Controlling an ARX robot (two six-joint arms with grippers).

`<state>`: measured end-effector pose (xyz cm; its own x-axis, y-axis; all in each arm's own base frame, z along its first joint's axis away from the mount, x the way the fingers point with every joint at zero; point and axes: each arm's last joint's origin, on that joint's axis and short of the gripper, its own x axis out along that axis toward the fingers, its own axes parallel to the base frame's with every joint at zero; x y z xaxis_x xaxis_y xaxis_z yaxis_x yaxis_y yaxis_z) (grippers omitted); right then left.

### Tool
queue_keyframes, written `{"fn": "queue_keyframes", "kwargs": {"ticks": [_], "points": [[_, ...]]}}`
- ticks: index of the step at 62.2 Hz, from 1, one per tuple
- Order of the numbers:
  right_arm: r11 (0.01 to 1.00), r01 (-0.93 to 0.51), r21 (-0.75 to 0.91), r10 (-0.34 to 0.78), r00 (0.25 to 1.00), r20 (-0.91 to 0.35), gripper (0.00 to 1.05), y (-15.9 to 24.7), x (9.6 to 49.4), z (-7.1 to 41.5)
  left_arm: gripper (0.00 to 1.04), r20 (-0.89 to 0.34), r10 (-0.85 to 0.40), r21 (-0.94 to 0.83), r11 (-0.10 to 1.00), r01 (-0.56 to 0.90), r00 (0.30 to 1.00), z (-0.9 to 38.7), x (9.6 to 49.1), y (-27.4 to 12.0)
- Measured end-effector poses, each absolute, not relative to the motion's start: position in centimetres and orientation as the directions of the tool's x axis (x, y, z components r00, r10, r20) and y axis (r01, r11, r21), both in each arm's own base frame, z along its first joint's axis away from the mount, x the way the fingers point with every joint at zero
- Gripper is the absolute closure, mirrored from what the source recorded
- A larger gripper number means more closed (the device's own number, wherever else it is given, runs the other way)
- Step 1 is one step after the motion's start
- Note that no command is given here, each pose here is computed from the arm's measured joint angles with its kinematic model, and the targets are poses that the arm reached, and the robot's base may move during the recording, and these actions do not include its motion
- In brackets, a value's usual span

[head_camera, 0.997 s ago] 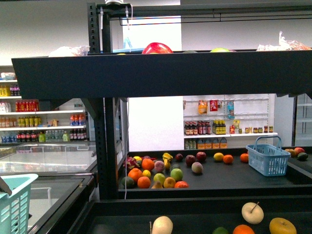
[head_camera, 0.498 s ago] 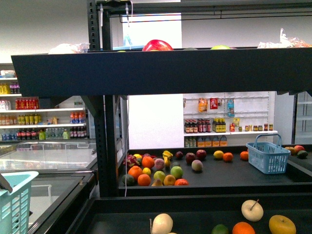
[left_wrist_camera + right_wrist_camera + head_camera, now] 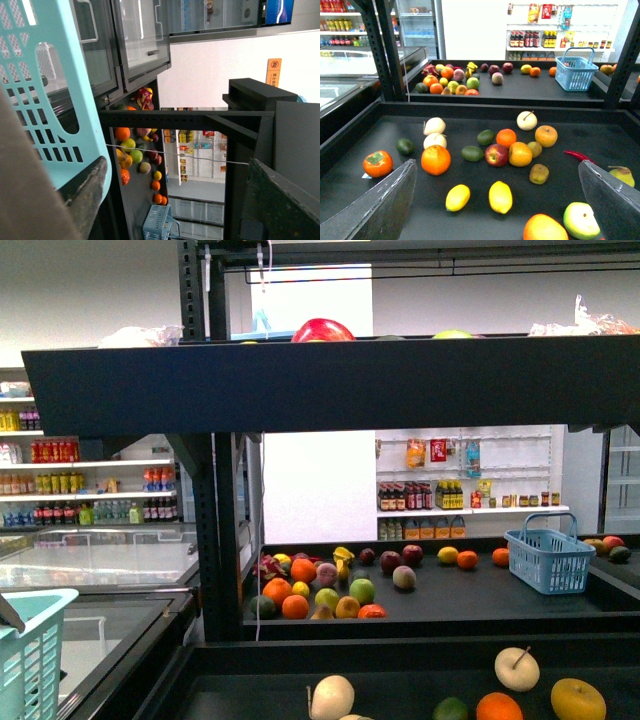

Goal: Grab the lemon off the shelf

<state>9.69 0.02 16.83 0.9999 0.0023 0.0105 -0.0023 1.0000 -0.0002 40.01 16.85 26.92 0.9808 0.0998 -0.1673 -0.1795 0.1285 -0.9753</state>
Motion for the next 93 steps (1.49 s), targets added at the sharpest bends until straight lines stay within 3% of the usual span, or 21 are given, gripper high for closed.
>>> {"fn": "queue_keyframes", "kwargs": {"ticks": [12, 16, 31, 52, 70, 93], "points": [[1.000, -0.002, 0.000, 0.002, 1.000, 0.011, 0.07, 0.0, 9.7, 16.8, 0.68, -0.202, 0.101, -0.970, 0.119, -0.213, 0.974, 26.2, 39.8, 17.0], [1.000, -0.002, 0.000, 0.002, 1.000, 0.010, 0.07, 0.0, 9.7, 16.8, 0.73, -0.208, 0.098, -0.968, 0.124, -0.220, 0.973, 26.1, 39.8, 16.9], [1.000, -0.002, 0.000, 0.002, 1.000, 0.011, 0.07, 0.0, 9.7, 16.8, 0.74, -0.212, 0.075, -0.963, 0.154, -0.221, 0.974, 26.7, 38.8, 16.1], [1.000, -0.002, 0.000, 0.002, 1.000, 0.010, 0.07, 0.0, 9.7, 16.8, 0.75, -0.190, -0.203, -0.913, 0.396, -0.097, 0.961, 29.5, 37.3, 11.1], [1.000, -0.002, 0.000, 0.002, 1.000, 0.011, 0.07, 0.0, 9.7, 16.8, 0.75, -0.252, -0.496, -0.861, 0.507, 0.042, 0.831, 29.0, 36.9, 5.2], [1.000, -0.002, 0.000, 0.002, 1.000, 0.011, 0.07, 0.0, 9.7, 16.8, 0.75, -0.387, -0.662, -0.777, 0.609, 0.159, 0.642, 27.4, 37.1, -2.9]]}}
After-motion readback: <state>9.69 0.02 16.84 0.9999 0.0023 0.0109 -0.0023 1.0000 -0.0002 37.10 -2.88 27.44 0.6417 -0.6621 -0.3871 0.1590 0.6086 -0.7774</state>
